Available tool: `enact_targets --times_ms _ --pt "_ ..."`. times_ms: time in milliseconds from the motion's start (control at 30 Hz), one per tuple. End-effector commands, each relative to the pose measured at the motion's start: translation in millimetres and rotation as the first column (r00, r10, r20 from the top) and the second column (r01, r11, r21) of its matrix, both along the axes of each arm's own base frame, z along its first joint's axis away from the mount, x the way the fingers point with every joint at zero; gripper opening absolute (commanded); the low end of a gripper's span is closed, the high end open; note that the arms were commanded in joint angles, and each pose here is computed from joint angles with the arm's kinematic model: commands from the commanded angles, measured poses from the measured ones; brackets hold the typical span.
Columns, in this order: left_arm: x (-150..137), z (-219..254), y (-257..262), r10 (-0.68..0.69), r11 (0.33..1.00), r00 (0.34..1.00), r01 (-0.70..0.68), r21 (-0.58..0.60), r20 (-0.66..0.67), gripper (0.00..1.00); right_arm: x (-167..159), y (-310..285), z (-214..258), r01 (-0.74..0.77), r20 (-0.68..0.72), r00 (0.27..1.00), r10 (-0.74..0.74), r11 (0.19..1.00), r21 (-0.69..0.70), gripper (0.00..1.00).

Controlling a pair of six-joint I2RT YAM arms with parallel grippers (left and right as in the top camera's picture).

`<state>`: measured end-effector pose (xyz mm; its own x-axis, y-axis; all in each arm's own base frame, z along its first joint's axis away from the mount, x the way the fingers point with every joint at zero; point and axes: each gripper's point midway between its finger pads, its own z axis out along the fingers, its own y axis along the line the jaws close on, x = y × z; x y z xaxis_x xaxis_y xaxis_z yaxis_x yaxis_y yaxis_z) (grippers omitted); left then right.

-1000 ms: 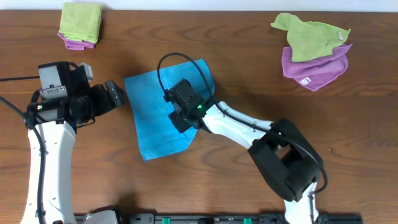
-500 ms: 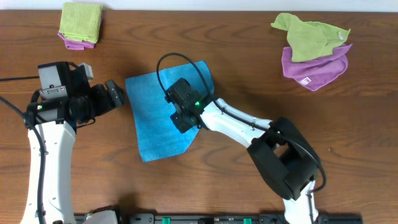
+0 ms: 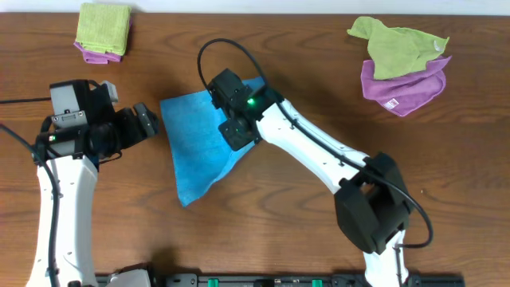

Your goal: Fold the cloth

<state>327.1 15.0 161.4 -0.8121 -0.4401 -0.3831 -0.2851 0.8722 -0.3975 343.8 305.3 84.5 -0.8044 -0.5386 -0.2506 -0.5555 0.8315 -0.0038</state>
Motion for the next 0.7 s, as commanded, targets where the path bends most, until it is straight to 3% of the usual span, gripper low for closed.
enact_targets --times_ms 0,33,100,167,500,667 --pt "-4.8 -22.4 0.7 0.005 1.0 0.998 -0.005 -0.004 -0.059 0.95 -3.9 -18.8 -3.2 0.014 -0.039 0.999 -0.017 0.997 -0.07 0.53" --pt "-4.9 -25.4 0.5 0.005 1.0 0.998 -0.005 -0.006 -0.066 0.95 -12.7 -24.0 -4.9 0.01 -0.079 0.997 -0.016 0.996 -0.087 0.54" --pt "-4.1 -28.7 0.6 0.004 1.0 0.997 -0.005 -0.008 -0.075 0.95 -26.8 -32.0 -6.7 0.003 -0.14 0.99 -0.02 0.993 -0.114 0.7" --pt "-2.6 -29.5 1.0 0.005 1.0 0.997 -0.005 -0.008 -0.074 0.95 -34.0 -35.3 -7.1 -0.001 -0.169 0.985 -0.021 0.992 -0.128 0.76" --pt "3.8 -28.1 -16.6 -0.052 0.999 0.998 0.052 -0.018 -0.042 0.95 5.2 5.0 -2.6 -0.021 -0.004 1.0 0.021 1.0 0.019 0.8" --pt "11.7 -50.9 -27.4 -0.088 0.996 0.996 0.087 -0.012 -0.016 0.95 18.5 7.0 -6.6 -0.017 0.024 1.0 0.016 0.999 0.039 0.72"
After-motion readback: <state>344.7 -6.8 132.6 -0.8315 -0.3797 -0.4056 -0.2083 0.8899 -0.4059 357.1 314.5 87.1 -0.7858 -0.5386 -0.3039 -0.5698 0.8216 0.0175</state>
